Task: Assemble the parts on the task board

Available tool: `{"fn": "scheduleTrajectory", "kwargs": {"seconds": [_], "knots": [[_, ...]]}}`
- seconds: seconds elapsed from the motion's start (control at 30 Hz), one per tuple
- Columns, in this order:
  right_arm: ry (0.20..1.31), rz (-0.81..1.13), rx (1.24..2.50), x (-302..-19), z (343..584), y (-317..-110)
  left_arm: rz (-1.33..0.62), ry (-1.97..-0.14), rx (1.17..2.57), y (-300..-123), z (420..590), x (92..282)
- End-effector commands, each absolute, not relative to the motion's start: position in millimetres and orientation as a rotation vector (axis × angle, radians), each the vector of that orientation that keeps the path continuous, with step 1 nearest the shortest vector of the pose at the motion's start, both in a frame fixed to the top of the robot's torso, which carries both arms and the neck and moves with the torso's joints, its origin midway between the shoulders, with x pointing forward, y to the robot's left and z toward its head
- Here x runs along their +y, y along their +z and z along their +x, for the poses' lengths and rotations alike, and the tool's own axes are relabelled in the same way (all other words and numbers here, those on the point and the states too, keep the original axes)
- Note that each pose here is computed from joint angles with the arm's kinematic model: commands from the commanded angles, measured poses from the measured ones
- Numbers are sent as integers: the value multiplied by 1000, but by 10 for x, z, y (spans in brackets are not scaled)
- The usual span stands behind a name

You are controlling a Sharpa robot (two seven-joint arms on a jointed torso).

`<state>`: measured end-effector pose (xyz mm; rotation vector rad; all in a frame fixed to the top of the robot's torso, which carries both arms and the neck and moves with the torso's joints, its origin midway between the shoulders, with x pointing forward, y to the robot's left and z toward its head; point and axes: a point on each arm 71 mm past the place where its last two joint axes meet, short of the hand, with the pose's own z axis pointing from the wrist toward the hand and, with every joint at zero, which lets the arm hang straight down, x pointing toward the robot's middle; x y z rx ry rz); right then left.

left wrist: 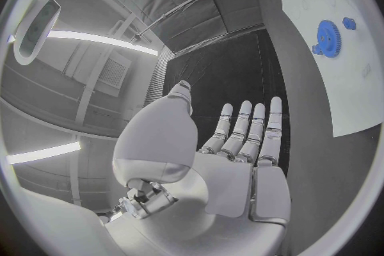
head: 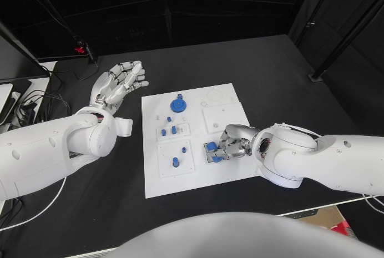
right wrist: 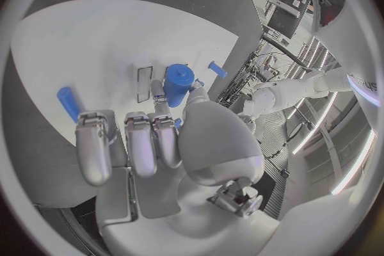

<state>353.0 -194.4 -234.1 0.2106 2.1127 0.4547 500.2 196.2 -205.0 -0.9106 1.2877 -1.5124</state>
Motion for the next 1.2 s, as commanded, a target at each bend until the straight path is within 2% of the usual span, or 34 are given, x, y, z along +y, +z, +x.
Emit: {"fn": "scheduleTrajectory", "kwargs": {"seconds": [0.03,0.8,1.2], "knots": [[458,187,2119,-1919,3527,-2339,-863,-1561,1227,-1989,4989,1954],[466,189,2106,-1898,3571,-2355,-865,-1561,1231,-1992,4992,1947],[530,236,1959,-1999,3573,-2239,-866,-1562,1233,-1995,4994,1949]]}}
